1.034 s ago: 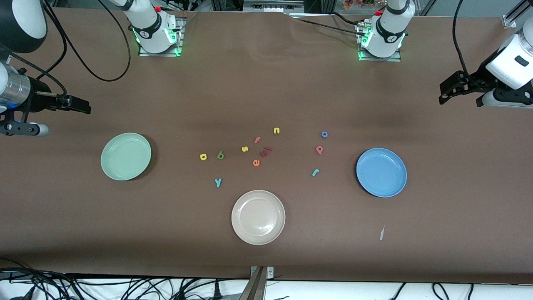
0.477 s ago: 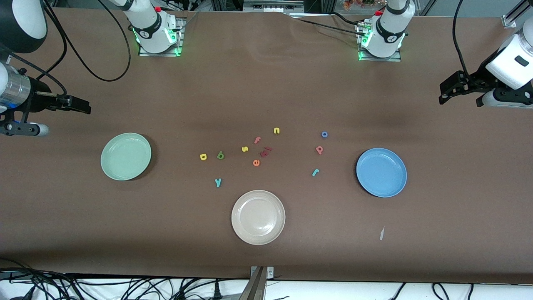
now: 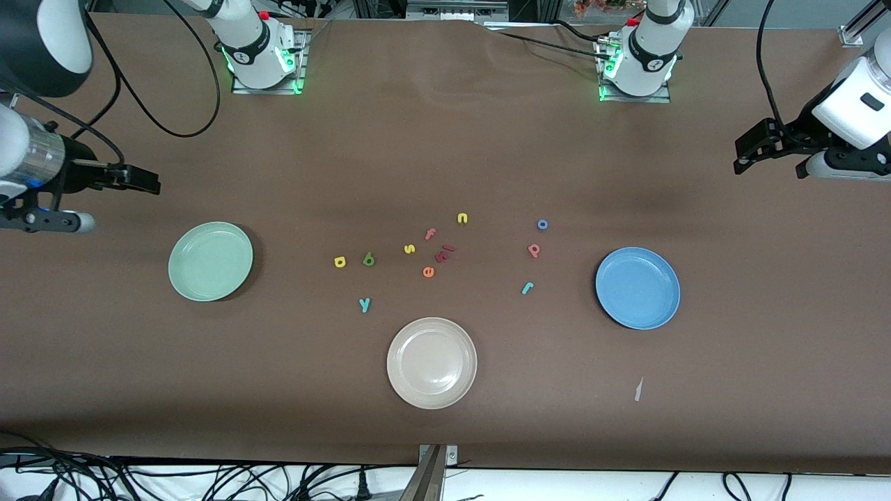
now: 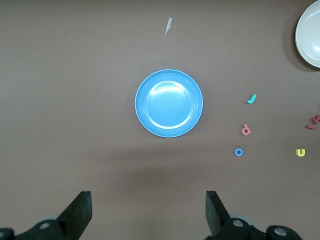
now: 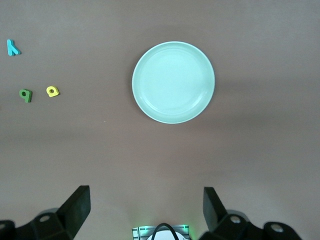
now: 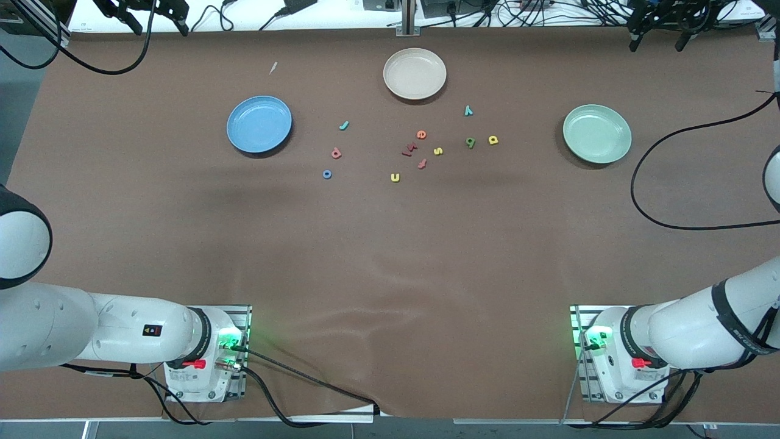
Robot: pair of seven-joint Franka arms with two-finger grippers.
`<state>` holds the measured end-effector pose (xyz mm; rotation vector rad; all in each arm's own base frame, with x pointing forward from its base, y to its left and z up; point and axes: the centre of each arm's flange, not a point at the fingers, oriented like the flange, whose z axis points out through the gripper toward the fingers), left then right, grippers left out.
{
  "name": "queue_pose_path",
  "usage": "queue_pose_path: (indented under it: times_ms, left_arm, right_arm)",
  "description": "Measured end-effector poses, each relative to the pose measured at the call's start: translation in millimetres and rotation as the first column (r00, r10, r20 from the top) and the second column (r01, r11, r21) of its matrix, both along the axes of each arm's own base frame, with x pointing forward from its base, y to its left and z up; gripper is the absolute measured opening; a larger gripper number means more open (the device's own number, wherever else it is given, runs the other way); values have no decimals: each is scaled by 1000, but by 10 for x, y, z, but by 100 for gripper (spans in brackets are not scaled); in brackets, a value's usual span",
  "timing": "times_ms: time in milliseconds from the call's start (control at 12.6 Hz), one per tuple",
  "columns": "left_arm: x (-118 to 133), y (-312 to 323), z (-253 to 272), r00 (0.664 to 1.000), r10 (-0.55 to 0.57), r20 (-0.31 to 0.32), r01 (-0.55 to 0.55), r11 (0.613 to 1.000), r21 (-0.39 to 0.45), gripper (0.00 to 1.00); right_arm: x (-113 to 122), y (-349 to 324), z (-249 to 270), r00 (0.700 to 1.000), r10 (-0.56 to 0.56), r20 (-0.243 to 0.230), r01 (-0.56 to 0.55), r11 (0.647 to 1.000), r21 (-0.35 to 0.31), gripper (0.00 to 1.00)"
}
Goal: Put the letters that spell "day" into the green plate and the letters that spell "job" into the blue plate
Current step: 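Reach the right gripper to the yellow letter while the left gripper reaches the pink letter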
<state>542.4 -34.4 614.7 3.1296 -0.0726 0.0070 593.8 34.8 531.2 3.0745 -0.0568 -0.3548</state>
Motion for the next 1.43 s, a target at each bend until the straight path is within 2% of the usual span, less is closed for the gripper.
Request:
queue_pose_path:
  times_ms: [318,477,716,955,1114,1432]
  left_arm:
    - [1,-5,-1,1000,-1,0,1,1000,0,100]
    - [7,-68,-25,1000,-8,-7,7,1000,-21,100]
    - [129,-253,-325,997,-30,-66,26,998,-58,100]
    - [233,-781,-772,983,-115,-144,107,992,-59,100]
    - [281,-1079,-996,972,-157,-173,149,987,-56,100]
    - [523,-1166,-1448,960,-158,-230,150,987,-51,100]
  right_arm:
    - [173,696,-571,994,102,-27,-102,995,-21,100]
    - [264,1075,-920,990,140,-15,-141,989,-37,100]
    - [326,1651,-1372,998,58,36,-57,998,-28,100]
    - [335,1927,-1735,997,-25,76,23,999,32,100]
    - [313,1972,-1979,993,-42,112,36,998,51,100]
    - [131,2124,-2445,987,-25,156,17,999,51,100]
